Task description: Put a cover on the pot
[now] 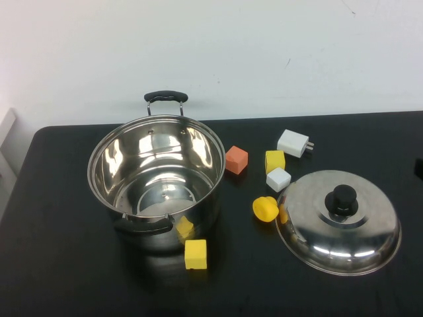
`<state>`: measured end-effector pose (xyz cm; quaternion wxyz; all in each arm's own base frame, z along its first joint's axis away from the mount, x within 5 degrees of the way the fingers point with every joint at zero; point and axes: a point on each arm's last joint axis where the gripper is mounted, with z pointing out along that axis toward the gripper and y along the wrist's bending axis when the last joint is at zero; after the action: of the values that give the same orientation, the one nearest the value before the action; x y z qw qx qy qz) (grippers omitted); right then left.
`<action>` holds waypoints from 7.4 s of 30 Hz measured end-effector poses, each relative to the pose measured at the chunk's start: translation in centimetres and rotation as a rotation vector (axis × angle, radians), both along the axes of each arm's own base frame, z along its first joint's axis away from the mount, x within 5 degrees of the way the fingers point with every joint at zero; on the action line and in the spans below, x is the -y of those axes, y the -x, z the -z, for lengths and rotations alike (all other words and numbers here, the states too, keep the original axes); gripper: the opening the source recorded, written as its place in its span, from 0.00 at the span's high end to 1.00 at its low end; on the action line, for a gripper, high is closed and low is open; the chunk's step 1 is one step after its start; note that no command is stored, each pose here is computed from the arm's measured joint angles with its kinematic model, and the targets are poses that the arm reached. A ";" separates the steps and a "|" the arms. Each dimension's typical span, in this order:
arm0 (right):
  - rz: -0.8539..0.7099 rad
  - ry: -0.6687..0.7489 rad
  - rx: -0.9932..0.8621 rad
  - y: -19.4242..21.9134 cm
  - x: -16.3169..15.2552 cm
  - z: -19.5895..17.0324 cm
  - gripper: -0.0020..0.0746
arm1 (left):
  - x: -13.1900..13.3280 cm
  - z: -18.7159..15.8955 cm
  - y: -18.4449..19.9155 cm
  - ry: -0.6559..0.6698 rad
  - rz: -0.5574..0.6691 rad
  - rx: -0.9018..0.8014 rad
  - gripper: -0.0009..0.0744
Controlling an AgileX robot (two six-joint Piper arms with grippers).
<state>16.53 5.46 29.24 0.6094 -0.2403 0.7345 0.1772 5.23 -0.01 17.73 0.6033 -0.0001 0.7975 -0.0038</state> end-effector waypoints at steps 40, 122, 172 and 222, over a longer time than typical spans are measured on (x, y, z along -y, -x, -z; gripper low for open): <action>0.288 -0.193 0.149 -7.7 0.0 7.3 0.31 | 0.0 0.0 0.0 -0.002 0.001 0.000 0.99; -0.199 -0.020 0.069 -20.7 -28.0 6.6 0.53 | 0.0 0.0 0.0 -0.002 0.001 0.000 0.99; -0.208 0.053 0.020 -20.8 -30.7 10.3 0.53 | 0.0 0.0 0.0 0.000 0.000 0.000 0.99; -0.156 0.212 0.107 0.2 -9.5 -7.3 0.97 | 0.0 0.0 0.0 -0.002 0.001 0.000 0.99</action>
<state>16.33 14.96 36.53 0.6032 -0.3688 0.6948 0.1322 5.23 -0.01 17.73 0.6033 0.0007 0.7975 -0.0031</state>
